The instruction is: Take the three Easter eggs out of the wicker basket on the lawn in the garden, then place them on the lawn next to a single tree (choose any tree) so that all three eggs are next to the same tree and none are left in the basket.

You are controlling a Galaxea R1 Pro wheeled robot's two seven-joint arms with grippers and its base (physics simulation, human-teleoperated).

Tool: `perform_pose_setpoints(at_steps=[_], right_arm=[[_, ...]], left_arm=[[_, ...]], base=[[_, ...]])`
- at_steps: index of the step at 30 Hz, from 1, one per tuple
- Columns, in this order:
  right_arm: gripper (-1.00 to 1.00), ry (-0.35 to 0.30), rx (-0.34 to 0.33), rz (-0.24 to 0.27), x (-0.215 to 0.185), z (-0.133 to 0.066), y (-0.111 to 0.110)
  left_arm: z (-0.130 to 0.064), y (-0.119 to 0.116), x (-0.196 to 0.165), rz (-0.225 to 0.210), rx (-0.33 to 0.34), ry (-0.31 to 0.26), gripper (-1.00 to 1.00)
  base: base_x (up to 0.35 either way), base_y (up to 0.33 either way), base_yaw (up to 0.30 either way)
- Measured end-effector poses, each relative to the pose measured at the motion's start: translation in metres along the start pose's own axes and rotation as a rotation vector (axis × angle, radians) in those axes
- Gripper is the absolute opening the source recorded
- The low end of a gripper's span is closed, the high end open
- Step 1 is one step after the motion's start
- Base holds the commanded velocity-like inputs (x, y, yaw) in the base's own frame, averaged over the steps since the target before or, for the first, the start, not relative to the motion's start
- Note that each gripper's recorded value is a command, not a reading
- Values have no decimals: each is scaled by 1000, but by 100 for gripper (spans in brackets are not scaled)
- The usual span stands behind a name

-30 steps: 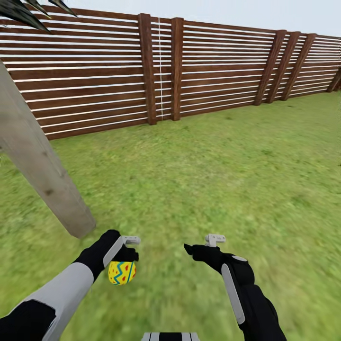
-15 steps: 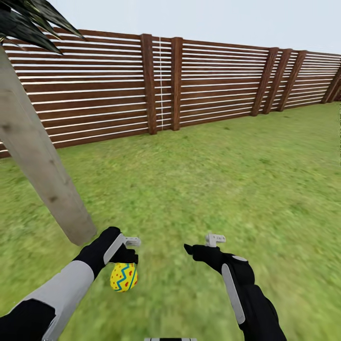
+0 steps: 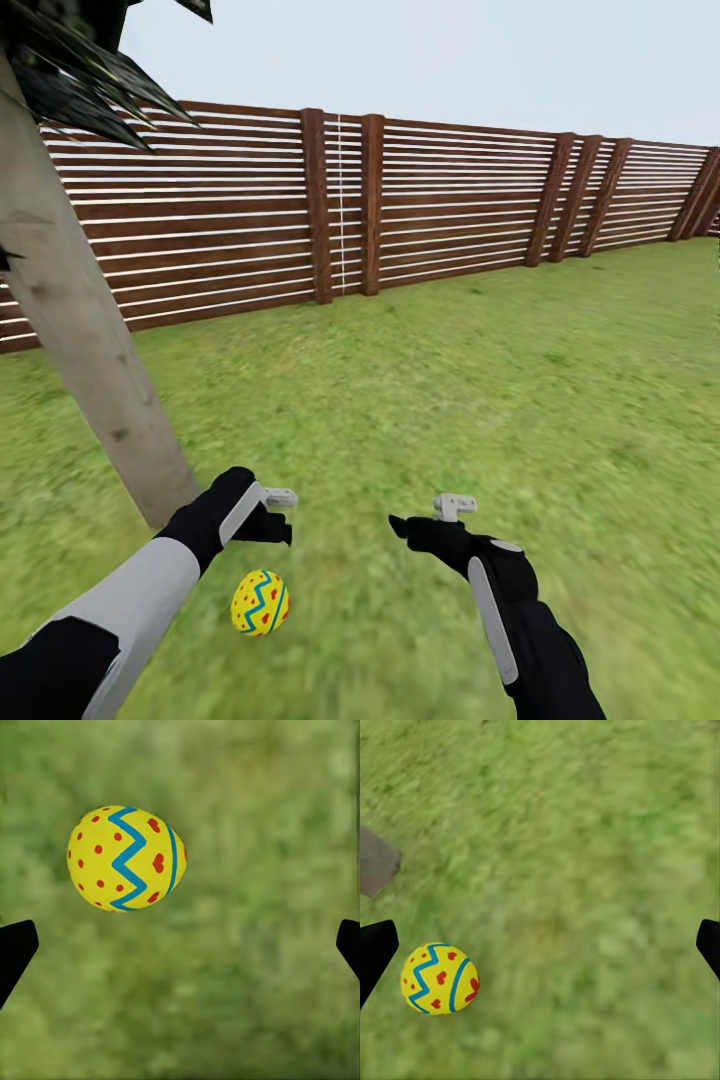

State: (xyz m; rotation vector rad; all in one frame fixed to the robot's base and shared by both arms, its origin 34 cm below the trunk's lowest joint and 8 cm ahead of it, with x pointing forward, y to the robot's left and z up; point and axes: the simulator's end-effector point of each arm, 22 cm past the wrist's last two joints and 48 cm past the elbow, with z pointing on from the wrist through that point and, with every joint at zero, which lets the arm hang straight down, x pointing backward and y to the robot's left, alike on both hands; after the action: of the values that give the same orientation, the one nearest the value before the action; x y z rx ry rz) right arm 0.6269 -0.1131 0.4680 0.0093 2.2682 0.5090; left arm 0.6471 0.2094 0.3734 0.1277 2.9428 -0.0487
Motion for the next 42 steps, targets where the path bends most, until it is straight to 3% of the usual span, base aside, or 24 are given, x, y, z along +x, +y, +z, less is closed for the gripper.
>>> perform_pose_setpoints(at_steps=[28,42], right_arm=[[100,-99,-29,-53,-45,-38,30],[100,-99,-29,-53,-73,-50,40]], left_arm=[[-65,4,-24,6,-36,-114,100],[-94,1,-40,10,-47,-115,100]], base=[[-35,0,0],[-44,0,0]])
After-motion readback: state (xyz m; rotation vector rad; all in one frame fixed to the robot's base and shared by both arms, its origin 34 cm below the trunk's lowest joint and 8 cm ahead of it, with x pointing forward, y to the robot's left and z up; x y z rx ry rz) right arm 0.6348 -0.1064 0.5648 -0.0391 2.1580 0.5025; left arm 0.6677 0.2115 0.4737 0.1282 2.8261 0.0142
